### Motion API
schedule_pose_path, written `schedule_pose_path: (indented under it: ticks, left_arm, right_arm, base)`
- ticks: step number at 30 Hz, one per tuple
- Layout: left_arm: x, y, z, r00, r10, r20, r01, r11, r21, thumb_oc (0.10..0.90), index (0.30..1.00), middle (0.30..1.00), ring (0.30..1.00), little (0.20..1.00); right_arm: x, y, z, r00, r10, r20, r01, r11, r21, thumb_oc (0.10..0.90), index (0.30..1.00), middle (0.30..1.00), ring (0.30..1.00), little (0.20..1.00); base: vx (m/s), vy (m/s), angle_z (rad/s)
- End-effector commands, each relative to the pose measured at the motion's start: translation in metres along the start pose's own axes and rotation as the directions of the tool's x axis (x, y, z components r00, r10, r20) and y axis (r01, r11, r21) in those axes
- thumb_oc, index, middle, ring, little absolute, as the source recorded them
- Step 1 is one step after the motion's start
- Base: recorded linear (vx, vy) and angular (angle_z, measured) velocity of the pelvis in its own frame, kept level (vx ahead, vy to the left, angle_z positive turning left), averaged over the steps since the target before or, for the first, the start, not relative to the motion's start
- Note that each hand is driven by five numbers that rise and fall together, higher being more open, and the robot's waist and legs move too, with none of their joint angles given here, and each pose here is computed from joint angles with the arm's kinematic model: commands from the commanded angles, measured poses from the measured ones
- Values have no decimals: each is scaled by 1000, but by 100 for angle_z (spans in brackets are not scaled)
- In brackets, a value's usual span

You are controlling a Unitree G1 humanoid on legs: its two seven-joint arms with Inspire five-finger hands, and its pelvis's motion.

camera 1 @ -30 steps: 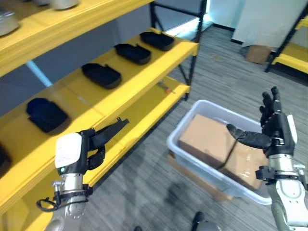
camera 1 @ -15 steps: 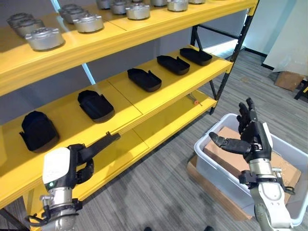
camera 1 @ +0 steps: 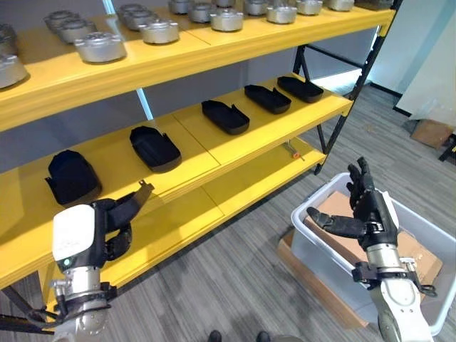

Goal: Move parts from the plastic box to the shelf.

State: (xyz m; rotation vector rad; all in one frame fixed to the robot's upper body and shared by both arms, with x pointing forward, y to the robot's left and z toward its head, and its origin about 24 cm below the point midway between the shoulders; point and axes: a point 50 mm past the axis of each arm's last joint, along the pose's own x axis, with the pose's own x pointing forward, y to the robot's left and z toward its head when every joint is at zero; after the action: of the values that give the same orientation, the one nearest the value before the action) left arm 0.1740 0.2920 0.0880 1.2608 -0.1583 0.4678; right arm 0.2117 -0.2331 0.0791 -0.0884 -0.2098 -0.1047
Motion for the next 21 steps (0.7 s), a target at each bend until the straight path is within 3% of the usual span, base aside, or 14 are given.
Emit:
schedule_pose_path:
  ticks: [1, 13, 21]
  left_arm:
    - [38, 65, 40, 895, 367, 255, -359, 930, -78, 400, 300, 300, 300, 300]
    - [47, 88, 49, 825, 462, 326, -471, 880, -57, 400, 300, 300, 300, 300]
    - [60, 106, 51, 769, 514, 379, -561, 828, 14, 400, 300, 300, 300, 300]
  right_arm:
    - [21, -4, 57, 945, 11, 328, -11, 1000, -2, 900, 1000, 1000, 1000, 1000]
    - [9, -11, 56, 950, 8, 312, -6, 1000, -8, 900, 1000, 1000, 1000, 1000]
    - [11, -20, 66, 932, -20, 362, 39, 998, -47, 900, 1000, 1000, 1000, 1000]
  base:
    - [-31, -93, -14]
    - [-6, -44, 6]
    - [-64, 53, 79]
